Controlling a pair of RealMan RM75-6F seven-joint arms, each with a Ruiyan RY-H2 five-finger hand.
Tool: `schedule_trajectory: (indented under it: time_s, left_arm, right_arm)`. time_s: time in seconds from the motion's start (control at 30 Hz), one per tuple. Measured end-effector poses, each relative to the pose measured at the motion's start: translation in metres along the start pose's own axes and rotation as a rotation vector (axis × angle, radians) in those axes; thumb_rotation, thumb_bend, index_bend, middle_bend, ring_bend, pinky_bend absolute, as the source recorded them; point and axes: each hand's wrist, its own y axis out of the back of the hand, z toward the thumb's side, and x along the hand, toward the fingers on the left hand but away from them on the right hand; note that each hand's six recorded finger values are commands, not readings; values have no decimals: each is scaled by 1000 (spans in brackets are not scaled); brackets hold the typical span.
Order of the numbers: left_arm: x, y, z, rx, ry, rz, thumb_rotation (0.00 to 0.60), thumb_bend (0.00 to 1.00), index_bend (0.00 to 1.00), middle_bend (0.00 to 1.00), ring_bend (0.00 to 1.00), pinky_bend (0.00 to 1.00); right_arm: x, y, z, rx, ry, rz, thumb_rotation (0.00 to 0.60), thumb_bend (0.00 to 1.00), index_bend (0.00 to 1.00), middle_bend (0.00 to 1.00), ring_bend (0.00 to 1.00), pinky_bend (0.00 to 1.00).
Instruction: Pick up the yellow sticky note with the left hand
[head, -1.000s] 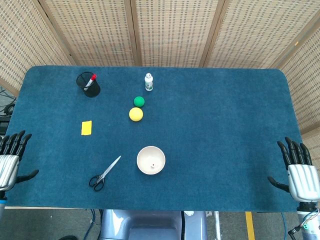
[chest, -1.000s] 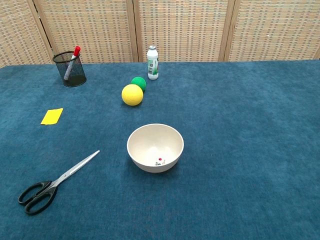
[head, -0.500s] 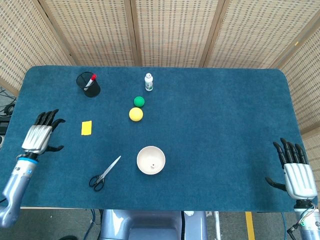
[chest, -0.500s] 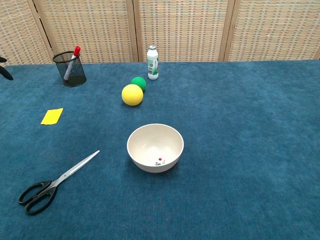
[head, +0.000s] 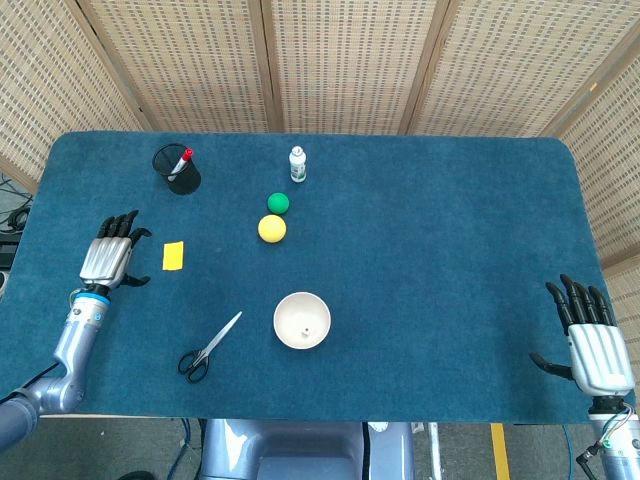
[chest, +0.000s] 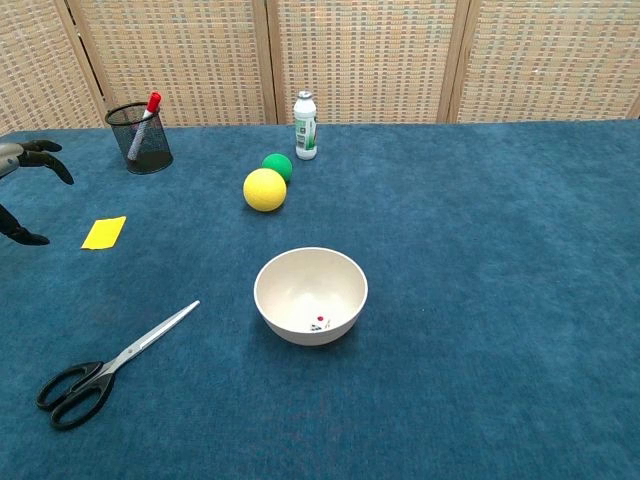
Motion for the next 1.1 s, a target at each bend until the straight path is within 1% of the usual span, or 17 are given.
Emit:
schedule_trajectory:
  time_s: [0.2,0.37,0.63,1.1]
  left_arm:
    - [14,-12,12,-7,-9,-18,600,112,281,0,0,0]
    - [20,-21,16,-5,-2,-27,600,113,293,0,0,0]
    - [27,-24,13,-4,21,-20,600,127,348,0,0,0]
    - [35,-29,19,-1,35,-28,600,122,350,0,0,0]
  right_arm:
    - [1,0,2,1,6,0,600,0,0,0,0,0]
    - [1,0,1,0,3,4,600,0,0,0,0,0]
    - [-1,-1,0,-3,-1,9,600,0,0,0,0,0]
    - [-1,-1,-2,-7,-6,11,600,0,0,0,0,0]
